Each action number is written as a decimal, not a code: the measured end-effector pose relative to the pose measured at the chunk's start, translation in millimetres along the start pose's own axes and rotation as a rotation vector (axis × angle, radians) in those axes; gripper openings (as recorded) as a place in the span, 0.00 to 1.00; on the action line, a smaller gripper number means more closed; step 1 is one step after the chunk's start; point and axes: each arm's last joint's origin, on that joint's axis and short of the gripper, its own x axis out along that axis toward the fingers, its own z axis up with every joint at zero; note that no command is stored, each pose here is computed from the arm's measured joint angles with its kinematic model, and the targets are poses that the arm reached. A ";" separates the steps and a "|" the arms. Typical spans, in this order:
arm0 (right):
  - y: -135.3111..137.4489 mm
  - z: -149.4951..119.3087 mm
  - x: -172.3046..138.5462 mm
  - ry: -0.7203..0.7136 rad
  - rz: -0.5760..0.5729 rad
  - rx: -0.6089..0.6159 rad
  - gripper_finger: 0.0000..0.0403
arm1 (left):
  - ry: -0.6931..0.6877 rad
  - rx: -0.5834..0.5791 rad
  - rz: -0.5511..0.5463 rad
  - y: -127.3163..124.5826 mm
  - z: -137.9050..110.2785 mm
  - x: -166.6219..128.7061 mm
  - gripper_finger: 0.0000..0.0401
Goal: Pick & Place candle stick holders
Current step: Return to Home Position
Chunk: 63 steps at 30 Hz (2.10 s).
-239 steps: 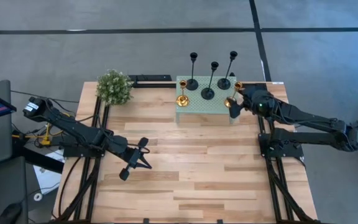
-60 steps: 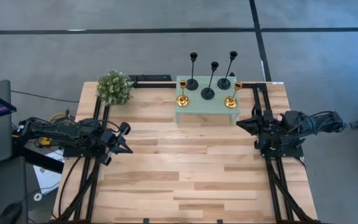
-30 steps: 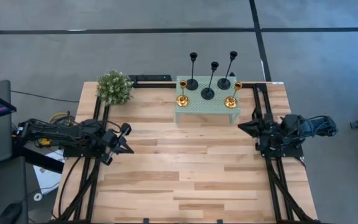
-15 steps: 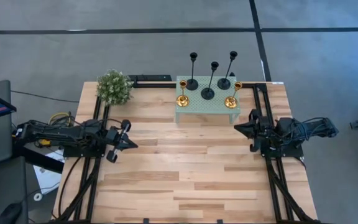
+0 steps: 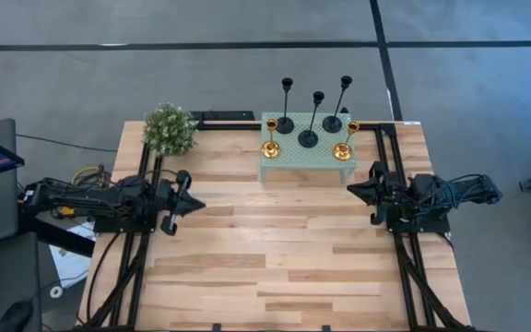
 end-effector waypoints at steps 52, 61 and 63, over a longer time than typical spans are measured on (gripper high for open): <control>-6.5 -30.1 -4.8 0.306 -0.042 -0.147 0.03 | 0.385 0.183 0.252 9.0 -34.8 -7.4 0.02; -6.4 -30.2 -4.9 0.309 -0.031 -0.210 0.03 | 0.389 0.212 0.247 9.0 -34.8 -7.5 0.02; -6.3 -30.2 -4.9 0.307 -0.040 -0.146 0.03 | 0.390 0.212 0.247 9.0 -34.8 -7.5 0.02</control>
